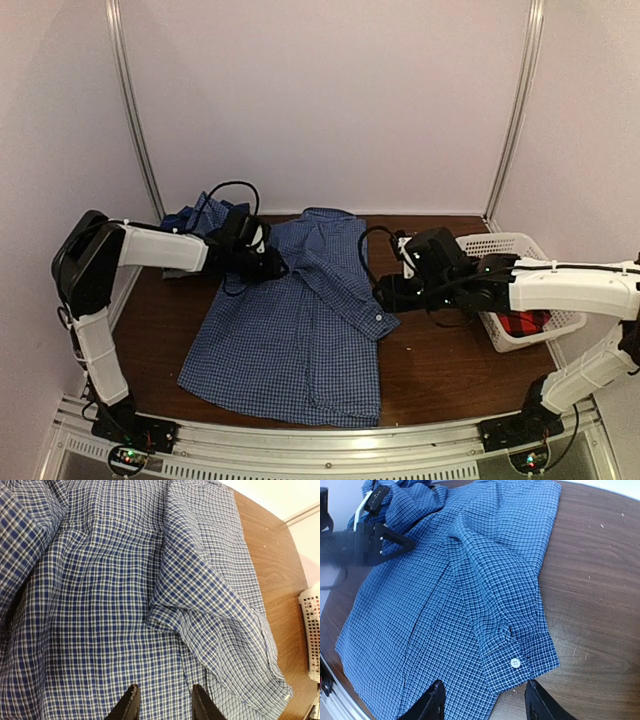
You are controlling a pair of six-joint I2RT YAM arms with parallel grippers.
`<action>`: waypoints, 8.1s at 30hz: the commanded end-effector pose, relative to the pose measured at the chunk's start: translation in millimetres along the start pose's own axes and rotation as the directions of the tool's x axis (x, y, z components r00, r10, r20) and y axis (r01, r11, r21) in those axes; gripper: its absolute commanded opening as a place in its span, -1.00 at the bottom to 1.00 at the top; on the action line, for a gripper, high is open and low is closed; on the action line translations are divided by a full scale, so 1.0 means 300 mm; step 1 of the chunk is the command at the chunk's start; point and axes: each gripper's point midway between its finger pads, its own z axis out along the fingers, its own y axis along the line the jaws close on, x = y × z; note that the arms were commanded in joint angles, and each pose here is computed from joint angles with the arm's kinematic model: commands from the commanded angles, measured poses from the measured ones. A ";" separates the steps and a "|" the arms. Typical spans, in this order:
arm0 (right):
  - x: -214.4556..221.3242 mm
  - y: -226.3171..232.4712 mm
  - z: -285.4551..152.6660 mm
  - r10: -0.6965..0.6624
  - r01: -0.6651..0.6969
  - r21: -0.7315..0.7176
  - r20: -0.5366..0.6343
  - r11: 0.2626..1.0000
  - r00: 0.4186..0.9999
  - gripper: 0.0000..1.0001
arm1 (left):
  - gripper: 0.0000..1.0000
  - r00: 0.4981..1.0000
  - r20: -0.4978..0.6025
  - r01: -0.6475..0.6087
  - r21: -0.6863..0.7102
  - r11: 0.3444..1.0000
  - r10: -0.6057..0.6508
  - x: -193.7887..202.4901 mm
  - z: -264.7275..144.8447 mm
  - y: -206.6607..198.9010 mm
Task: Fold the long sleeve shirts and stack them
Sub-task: Adjust the sleeve of the 1/3-folded shirt, then smooth out the 1/3-folded shirt at the center of the board.
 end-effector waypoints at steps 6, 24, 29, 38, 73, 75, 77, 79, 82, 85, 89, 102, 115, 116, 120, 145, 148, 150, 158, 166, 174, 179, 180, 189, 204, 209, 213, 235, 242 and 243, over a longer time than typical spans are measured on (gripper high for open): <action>0.124 0.046 0.097 -0.321 0.325 0.003 -0.136 0.946 0.937 0.10 | -0.28 0.998 0.043 0.032 0.120 0.992 -0.037 0.003 -0.099 -0.077; 0.285 -0.029 0.279 -0.382 0.410 0.051 -0.277 0.911 0.882 0.17 | -0.28 0.999 0.035 0.011 0.138 0.990 -0.016 -0.004 -0.103 -0.099; 0.275 -0.052 0.284 -0.382 0.421 0.090 -0.282 0.903 0.880 -0.07 | -0.28 0.999 0.039 0.012 0.134 0.991 -0.018 -0.007 -0.102 -0.097; 0.248 -0.041 0.287 -0.401 0.443 0.099 -0.287 0.891 0.870 -0.66 | -0.29 0.999 0.041 0.009 0.127 0.992 -0.015 -0.011 -0.104 -0.096; 0.078 0.206 0.161 -0.196 0.135 -0.195 -0.340 0.971 0.920 0.01 | -0.32 0.999 -0.045 0.013 0.206 0.978 -0.003 0.010 -0.026 -0.147; 0.026 0.103 0.175 -0.128 0.079 -0.158 -0.326 0.984 0.937 0.02 | -0.32 0.998 -0.064 0.022 0.216 0.976 -0.009 0.021 -0.020 -0.151; 0.030 0.032 0.173 -0.096 0.045 -0.160 -0.329 0.986 0.940 0.02 | -0.32 0.996 -0.089 0.037 0.218 0.975 -0.018 0.042 -0.012 -0.148; 0.076 -0.017 0.166 -0.084 0.020 -0.184 -0.346 0.983 0.934 0.00 | -0.32 0.994 -0.103 0.045 0.219 0.975 -0.023 0.054 -0.007 -0.144; 0.184 -0.052 0.145 -0.088 -0.003 -0.232 -0.380 0.973 0.921 -0.02 | -0.32 0.988 -0.148 0.064 0.200 0.978 -0.035 0.093 -0.004 -0.125; 0.271 -0.056 0.119 -0.085 -0.041 -0.290 -0.408 0.956 0.909 0.01 | -0.32 0.985 -0.166 0.072 0.203 0.977 -0.039 0.098 0.001 -0.130; 0.364 -0.068 0.105 -0.059 -0.100 -0.312 -0.461 0.945 0.885 0.00 | -0.32 0.983 -0.176 0.077 0.188 0.979 -0.044 0.089 0.014 -0.130; 0.468 -0.052 0.097 0.082 -0.294 -0.331 -0.529 0.897 0.844 -0.56 | -0.33 0.983 -0.183 0.037 0.181 0.983 -0.003 0.043 0.031 -0.147; 0.426 0.105 0.028 0.070 -0.319 -0.378 -0.544 0.869 0.836 -1.00 | -0.33 0.983 -0.181 0.016 0.230 0.973 0.026 0.000 0.013 -0.162; 0.441 0.119 0.023 0.064 -0.318 -0.376 -0.554 0.870 0.830 -1.00 | -0.33 0.983 -0.183 0.014 0.231 0.973 0.029 -0.003 0.012 -0.163; 0.462 0.188 -0.013 0.056 -0.329 -0.391 -0.567 0.860 0.822 -1.00 | -0.33 0.980 -0.197 0.004 0.234 0.972 0.043 -0.003 0.019 -0.165; 0.469 0.173 0.032 -0.006 -0.213 -0.366 -0.514 0.906 0.858 -0.97 | -0.24 0.953 -0.297 0.114 0.143 0.983 -0.067 0.145 0.126 -0.062; 0.467 0.167 0.038 -0.014 -0.201 -0.362 -0.513 0.910 0.858 -0.97 | -0.23 0.951 -0.299 0.132 0.154 0.979 -0.082 0.158 0.137 -0.074; 0.467 0.166 0.041 -0.015 -0.200 -0.361 -0.514 0.911 0.858 -0.97 | -0.23 0.949 -0.304 0.141 0.157 0.977 -0.088 0.163 0.147 -0.081; 0.457 0.166 0.040 -0.016 -0.198 -0.363 -0.511 0.911 0.860 -1.00 | -0.60 0.954 -0.283 0.148 0.163 0.975 -0.098 0.142 0.159 -0.097; 0.454 0.167 0.030 -0.023 -0.193 -0.361 -0.516 0.912 0.857 -1.00 | -1.00 0.963 -0.248 0.143 0.159 0.977 -0.101 0.082 0.133 -0.101; 0.444 0.182 0.025 -0.022 -0.202 -0.367 -0.523 0.908 0.852 -1.00 | -1.00 0.963 -0.238 0.169 0.165 0.972 -0.127 0.014 0.120 -0.039; 0.462 0.196 0.026 -0.027 -0.212 -0.377 -0.538 0.902 0.843 -1.00 | -1.00 0.959 -0.255 0.171 0.182 0.968 -0.122 0.010 0.125 -0.026; 0.473 0.197 0.029 -0.029 -0.212 -0.375 -0.544 0.903 0.838 -1.00 | -1.00 0.958 -0.261 0.169 0.184 0.968 -0.118 0.014 0.129 -0.025; 0.467 0.194 0.039 -0.054 -0.165 -0.357 -0.531 0.919 0.846 -0.59 | -0.49 0.960 -0.264 0.136 0.139 0.981 -0.096 0.021 0.120 -0.001; -0.004 0.166 0.241 0.085 -0.186 -0.423 -0.248 0.887 0.965 -0.40 | -0.12 0.986 -0.164 0.022 0.075 0.997 -0.009 -0.013 -0.054 -0.121; -0.069 0.206 0.350 0.085 -0.192 -0.471 -0.238 0.861 0.967 -0.50 | -0.25 0.985 -0.171 0.037 0.129 0.991 -0.014 0.011 -0.007 -0.190; -0.026 0.177 0.392 0.107 -0.225 -0.473 -0.263 0.852 0.959 -0.50 | -0.33 0.986 -0.166 0.048 0.141 0.989 -0.024 0.005 0.073 -0.191; -0.059 -0.173 0.496 0.235 -0.288 -0.257 -0.219 0.923 0.947 -0.47 | -0.35 0.981 -0.193 0.015 0.060 0.998 -0.003 -0.008 0.145 -0.081; -0.319 -0.105 0.581 0.170 -0.200 -0.342 -0.118 0.918 0.978 -0.43 | -0.28 0.994 -0.107 -0.019 0.106 0.994 0.031 -0.122 0.022 -0.168; -0.350 -0.091 0.600 0.162 -0.191 -0.358 -0.108 0.914 0.981 -0.44 | -0.28 0.994 -0.103 -0.021 0.106 0.994 0.032 -0.127 0.009 -0.171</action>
